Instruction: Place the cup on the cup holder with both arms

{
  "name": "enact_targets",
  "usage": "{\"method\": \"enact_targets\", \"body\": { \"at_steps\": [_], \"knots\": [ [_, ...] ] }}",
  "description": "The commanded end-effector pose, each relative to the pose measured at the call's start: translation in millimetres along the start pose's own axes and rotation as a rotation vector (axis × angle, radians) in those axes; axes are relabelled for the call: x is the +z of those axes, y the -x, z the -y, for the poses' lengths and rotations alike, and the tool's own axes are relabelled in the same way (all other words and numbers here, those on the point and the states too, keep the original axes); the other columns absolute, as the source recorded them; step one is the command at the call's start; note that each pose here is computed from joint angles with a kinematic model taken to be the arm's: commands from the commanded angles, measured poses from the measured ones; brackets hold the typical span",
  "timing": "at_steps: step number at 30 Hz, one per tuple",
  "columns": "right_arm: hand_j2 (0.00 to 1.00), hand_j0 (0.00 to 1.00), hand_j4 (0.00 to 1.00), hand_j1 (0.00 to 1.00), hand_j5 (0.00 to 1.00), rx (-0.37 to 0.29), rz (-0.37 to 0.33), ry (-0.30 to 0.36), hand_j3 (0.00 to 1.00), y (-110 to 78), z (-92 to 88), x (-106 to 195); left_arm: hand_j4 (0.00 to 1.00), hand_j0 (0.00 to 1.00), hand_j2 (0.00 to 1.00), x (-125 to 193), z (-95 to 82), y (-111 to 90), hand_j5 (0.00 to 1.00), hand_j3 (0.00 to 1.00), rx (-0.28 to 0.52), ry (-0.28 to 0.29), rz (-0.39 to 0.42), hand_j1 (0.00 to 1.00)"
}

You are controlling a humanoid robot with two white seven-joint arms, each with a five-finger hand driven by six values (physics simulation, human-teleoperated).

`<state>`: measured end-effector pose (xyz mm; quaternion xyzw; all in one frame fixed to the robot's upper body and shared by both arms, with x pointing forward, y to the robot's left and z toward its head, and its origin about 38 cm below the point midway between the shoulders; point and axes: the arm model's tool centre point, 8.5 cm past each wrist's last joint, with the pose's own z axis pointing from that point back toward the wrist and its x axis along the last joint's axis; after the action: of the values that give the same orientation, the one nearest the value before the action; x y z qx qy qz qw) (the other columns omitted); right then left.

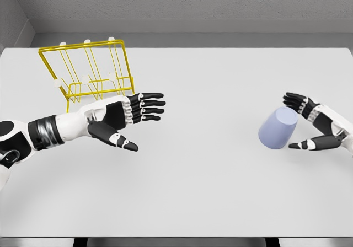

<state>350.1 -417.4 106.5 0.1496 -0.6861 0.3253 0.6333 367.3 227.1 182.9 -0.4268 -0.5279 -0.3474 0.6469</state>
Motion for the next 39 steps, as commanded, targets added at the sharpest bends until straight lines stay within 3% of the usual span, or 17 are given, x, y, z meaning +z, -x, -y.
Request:
{"method": "enact_targets", "body": {
  "at_steps": [1, 16, 19, 39],
  "knots": [
    [1.00, 1.00, 1.00, 1.00, 1.00, -0.012, 0.008, 0.005, 1.00, 1.1, -1.9, -1.7, 1.00, 1.00, 1.00, -0.8, 0.4, -0.1, 1.00, 1.00, 0.007, 0.003, 0.006, 1.00],
    [1.00, 1.00, 1.00, 1.00, 1.00, -0.031, 0.033, -0.001, 1.00, 11.5, -16.1, -7.5, 1.00, 1.00, 1.00, -8.7, -3.4, 13.5, 1.00, 1.00, 0.057, -0.007, 0.001, 1.00],
    [1.00, 1.00, 1.00, 1.00, 1.00, -0.034, 0.029, -0.001, 1.00, 13.6, -17.2, -6.7, 1.00, 1.00, 1.00, -13.6, -2.7, 31.9, 1.00, 1.00, 0.034, -0.029, -0.025, 1.00],
    [0.97, 0.97, 0.97, 0.97, 0.97, -0.061, 0.050, -0.008, 0.97, 19.5, -29.6, -19.9, 1.00, 1.00, 1.00, -9.1, -6.8, 29.0, 1.00, 1.00, -0.002, -0.044, -0.045, 1.00]
  ]
}}
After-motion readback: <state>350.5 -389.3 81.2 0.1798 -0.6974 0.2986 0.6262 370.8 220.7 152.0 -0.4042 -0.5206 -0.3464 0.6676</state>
